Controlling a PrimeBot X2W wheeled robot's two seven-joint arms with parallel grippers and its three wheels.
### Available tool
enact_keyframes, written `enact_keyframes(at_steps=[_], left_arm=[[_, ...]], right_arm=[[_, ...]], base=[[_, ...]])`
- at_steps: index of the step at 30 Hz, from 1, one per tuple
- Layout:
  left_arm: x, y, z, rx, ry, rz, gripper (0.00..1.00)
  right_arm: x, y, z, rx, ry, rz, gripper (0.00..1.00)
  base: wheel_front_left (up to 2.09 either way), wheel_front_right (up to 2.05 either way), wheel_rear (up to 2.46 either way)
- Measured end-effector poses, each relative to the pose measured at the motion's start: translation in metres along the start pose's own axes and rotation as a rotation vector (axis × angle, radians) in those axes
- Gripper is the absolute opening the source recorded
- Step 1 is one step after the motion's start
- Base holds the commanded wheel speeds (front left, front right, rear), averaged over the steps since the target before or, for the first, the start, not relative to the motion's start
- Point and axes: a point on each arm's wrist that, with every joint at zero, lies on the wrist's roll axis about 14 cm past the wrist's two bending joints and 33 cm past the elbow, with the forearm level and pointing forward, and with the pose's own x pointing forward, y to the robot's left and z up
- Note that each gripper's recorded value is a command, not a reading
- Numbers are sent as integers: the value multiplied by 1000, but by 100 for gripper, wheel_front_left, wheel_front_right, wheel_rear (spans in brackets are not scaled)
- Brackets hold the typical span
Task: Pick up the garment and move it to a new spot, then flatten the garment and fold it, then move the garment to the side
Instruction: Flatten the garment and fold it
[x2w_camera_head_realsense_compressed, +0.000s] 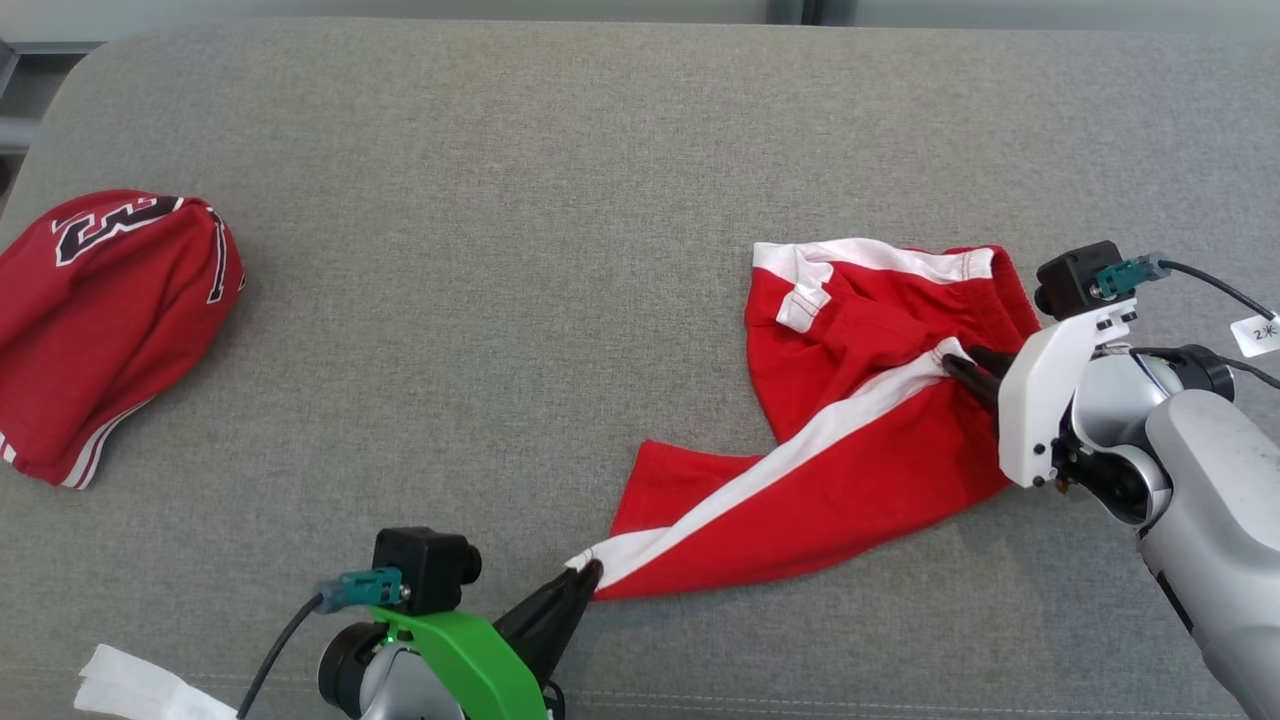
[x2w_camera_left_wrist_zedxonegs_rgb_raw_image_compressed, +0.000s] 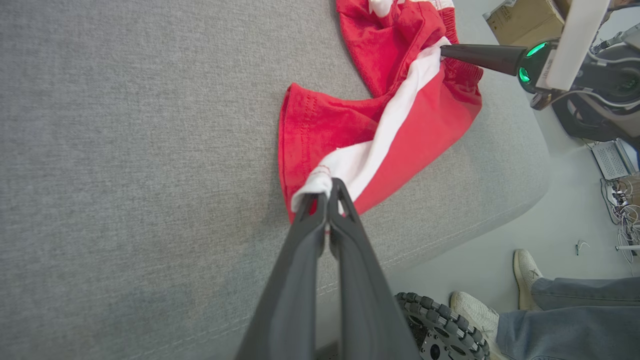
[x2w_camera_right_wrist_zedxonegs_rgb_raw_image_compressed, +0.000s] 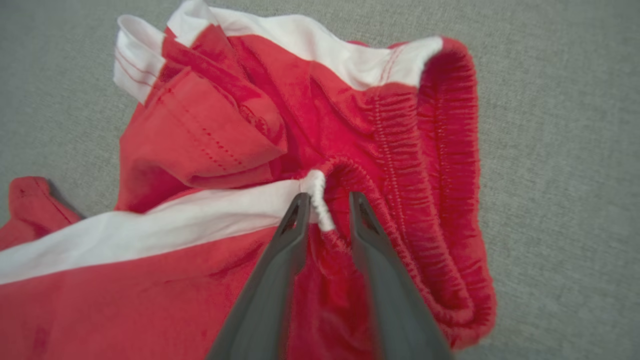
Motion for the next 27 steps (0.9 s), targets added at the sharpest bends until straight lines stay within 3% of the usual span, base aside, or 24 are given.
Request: enact_keyframes(at_steps=[1,2,3,13,27], left_arm=[[0,0,0,-1,0,0,0],[0,0,0,-2,-1,0,0],[0,0,0,-3,-2,0,0],[2,3,8,-11,-26,10,0],[0,24,43,1,-143,68,0]], right_arm=[[0,1,0,-1,2,2,36],[1,1,-1,-2,8,3,24],[1,2,-2,-2,13,6,0],[-2,13,12,-8,-31,42,0],[-39,-9,84,-10,-326,-5,0]], base=[[0,0,0],[0,0,0],[0,0,0],[0,0,0],[0,0,0]])
